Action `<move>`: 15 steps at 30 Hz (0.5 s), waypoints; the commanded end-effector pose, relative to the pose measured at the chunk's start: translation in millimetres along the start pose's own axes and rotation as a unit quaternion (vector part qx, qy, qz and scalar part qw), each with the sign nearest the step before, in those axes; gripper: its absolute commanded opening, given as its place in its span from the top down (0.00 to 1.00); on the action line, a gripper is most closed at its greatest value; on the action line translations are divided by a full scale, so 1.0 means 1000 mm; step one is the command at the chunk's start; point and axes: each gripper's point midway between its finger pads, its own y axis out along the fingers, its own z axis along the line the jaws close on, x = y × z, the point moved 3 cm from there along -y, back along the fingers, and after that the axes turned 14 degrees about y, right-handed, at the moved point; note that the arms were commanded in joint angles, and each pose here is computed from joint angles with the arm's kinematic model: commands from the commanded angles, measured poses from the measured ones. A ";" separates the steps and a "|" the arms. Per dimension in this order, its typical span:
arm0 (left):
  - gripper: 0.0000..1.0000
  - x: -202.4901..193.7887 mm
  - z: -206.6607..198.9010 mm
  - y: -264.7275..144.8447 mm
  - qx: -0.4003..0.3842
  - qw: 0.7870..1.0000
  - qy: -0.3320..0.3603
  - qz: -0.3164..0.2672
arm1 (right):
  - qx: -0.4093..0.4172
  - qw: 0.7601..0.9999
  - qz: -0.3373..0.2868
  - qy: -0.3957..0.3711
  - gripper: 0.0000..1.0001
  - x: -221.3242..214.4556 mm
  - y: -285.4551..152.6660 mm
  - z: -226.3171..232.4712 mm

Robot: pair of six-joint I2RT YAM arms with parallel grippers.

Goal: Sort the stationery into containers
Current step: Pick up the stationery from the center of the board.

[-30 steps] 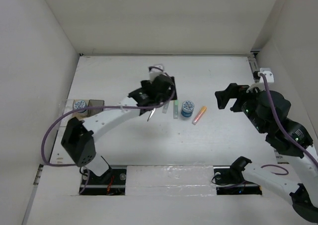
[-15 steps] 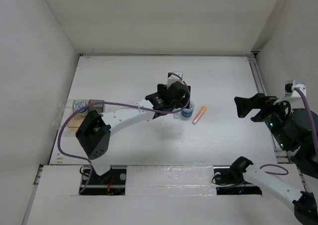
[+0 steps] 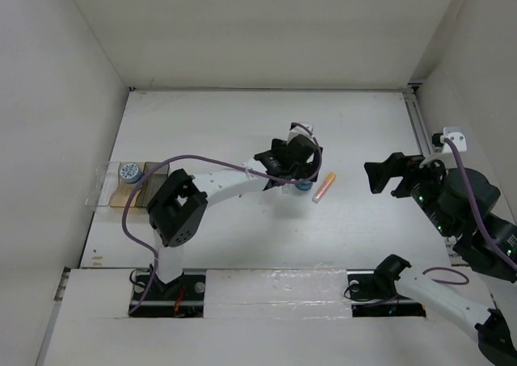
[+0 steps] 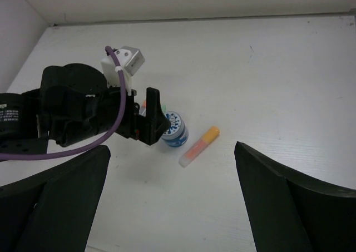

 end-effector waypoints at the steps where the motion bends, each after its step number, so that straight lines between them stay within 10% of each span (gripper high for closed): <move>1: 0.00 0.028 -0.010 -0.001 -0.020 0.999 -0.001 -0.032 | 0.024 1.000 -0.010 -0.003 0.00 0.005 0.004 0.010; 15: 0.00 0.013 -0.023 0.034 -0.024 1.000 0.006 -0.011 | 0.032 0.999 -0.003 -0.013 0.00 -0.002 0.010 0.012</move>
